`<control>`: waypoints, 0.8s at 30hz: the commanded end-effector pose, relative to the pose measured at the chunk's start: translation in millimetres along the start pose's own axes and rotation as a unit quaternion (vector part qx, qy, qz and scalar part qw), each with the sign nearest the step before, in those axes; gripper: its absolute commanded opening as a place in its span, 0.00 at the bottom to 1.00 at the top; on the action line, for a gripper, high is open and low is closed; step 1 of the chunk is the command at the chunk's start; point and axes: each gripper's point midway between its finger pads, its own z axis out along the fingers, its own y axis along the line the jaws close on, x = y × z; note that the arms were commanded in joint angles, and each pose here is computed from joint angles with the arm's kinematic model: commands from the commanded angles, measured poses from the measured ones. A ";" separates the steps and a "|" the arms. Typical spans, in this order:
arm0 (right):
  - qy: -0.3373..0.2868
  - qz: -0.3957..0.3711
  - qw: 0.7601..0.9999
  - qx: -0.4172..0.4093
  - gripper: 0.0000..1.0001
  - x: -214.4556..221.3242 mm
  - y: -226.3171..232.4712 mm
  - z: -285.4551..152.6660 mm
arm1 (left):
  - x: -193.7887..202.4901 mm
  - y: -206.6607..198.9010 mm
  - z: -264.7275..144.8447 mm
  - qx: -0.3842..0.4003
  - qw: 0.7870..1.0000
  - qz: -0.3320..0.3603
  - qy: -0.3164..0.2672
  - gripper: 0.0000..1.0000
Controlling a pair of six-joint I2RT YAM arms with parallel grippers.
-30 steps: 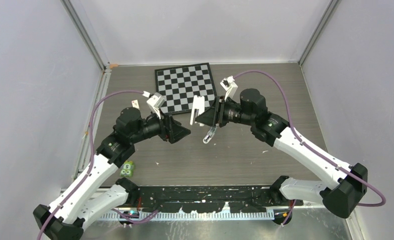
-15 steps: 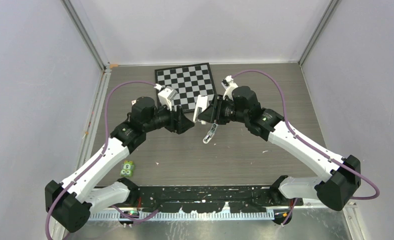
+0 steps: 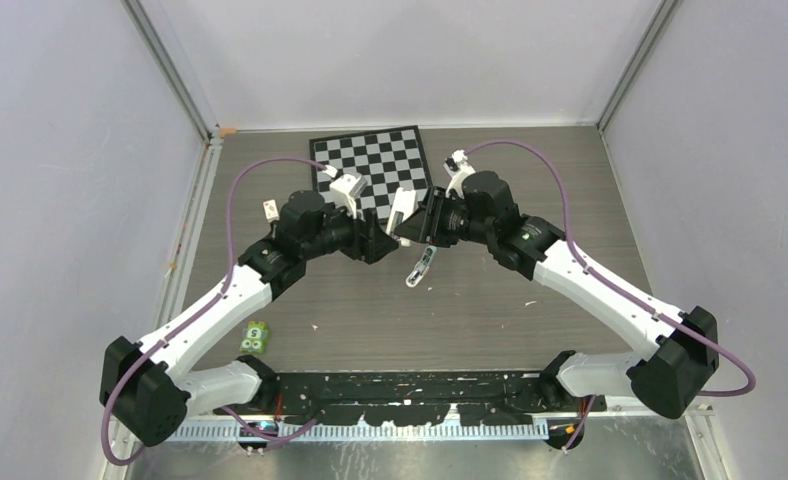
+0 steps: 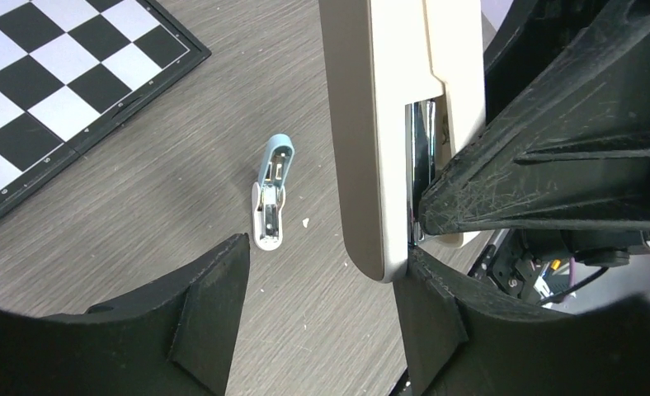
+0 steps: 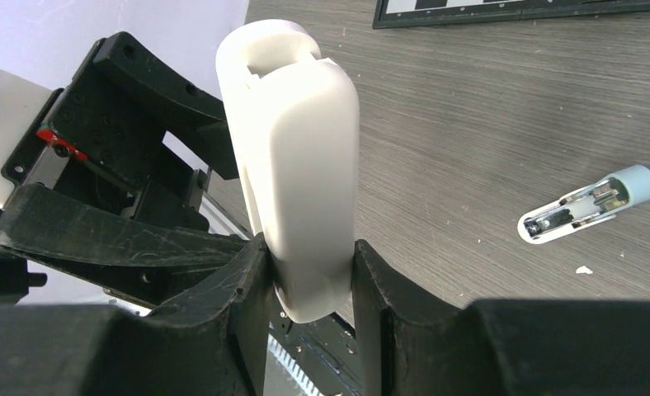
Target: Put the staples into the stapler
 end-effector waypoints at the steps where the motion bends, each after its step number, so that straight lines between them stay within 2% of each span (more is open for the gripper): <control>1: -0.036 0.002 0.998 -0.051 0.01 -19.5 27.8 -6.1 | -32.6 2.0 6.9 -0.025 0.998 0.022 -0.054 0.62; 10: 0.001 -0.033 0.998 -0.062 0.01 1.0 24.8 -18.4 | -37.2 24.1 -0.3 -0.083 0.990 0.084 -0.077 0.43; 20: 0.045 -0.062 0.994 -0.078 0.01 29.2 17.4 -32.1 | -41.3 50.2 -22.6 -0.165 0.973 0.150 -0.057 0.42; 24: 0.046 -0.066 0.994 -0.078 0.01 34.5 13.2 -35.8 | -41.1 44.0 -23.2 -0.145 0.974 0.162 -0.062 0.43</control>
